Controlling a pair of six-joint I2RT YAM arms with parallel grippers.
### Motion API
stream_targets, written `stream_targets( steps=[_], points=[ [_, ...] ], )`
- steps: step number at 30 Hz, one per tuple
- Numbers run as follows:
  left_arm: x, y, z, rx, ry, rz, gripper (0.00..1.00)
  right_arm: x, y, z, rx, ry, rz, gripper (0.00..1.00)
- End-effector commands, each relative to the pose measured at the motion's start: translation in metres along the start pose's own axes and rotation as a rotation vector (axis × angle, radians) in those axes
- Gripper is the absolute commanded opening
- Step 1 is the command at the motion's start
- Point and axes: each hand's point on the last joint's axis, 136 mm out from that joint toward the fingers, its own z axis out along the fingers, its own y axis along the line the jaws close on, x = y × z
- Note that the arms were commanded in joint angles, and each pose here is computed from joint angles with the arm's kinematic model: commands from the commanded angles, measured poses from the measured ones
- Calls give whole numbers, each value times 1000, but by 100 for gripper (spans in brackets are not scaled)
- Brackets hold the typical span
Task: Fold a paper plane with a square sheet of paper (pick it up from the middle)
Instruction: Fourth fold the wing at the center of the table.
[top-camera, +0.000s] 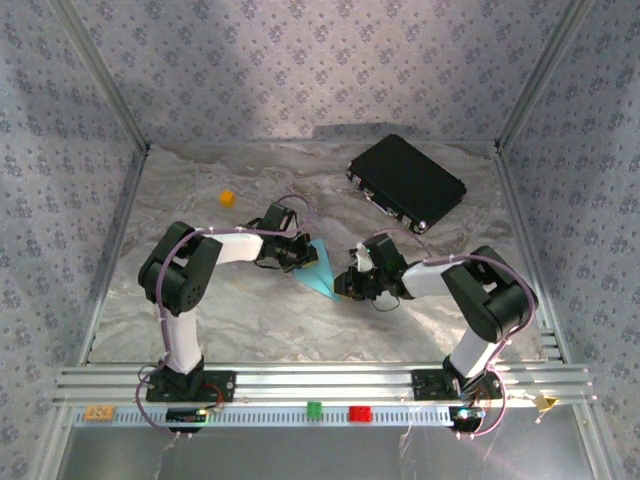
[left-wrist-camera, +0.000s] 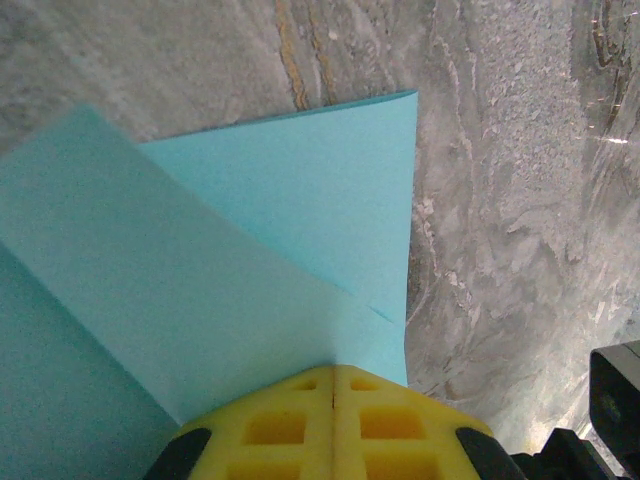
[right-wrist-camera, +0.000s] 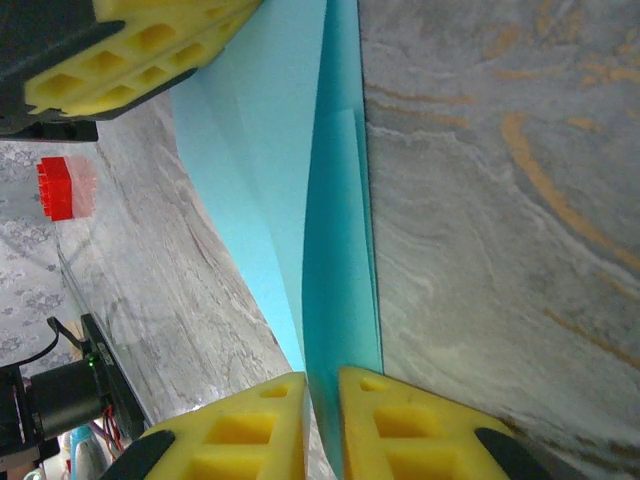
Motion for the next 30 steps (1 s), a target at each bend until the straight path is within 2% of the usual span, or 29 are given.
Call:
stream_targets(
  steps=[1, 7, 13, 20, 25, 30],
  points=[
    [9, 21, 8, -72, 32, -18, 0, 31, -28, -3, 88, 86, 80, 17],
    [10, 21, 8, -72, 34, -18, 0, 38, -38, -1, 115, 101, 97, 8],
    [9, 22, 8, -72, 32, -19, 0, 37, -35, -7, 120, 88, 89, 13],
    [9, 22, 8, -72, 30, -21, 0, 45, -43, -9, 143, 100, 99, 15],
    [9, 21, 7, -71, 31, -19, 0, 45, -50, -7, 168, 104, 109, 6],
    [9, 22, 7, -72, 31, -21, 0, 46, -49, -10, 176, 99, 107, 6]
  ],
)
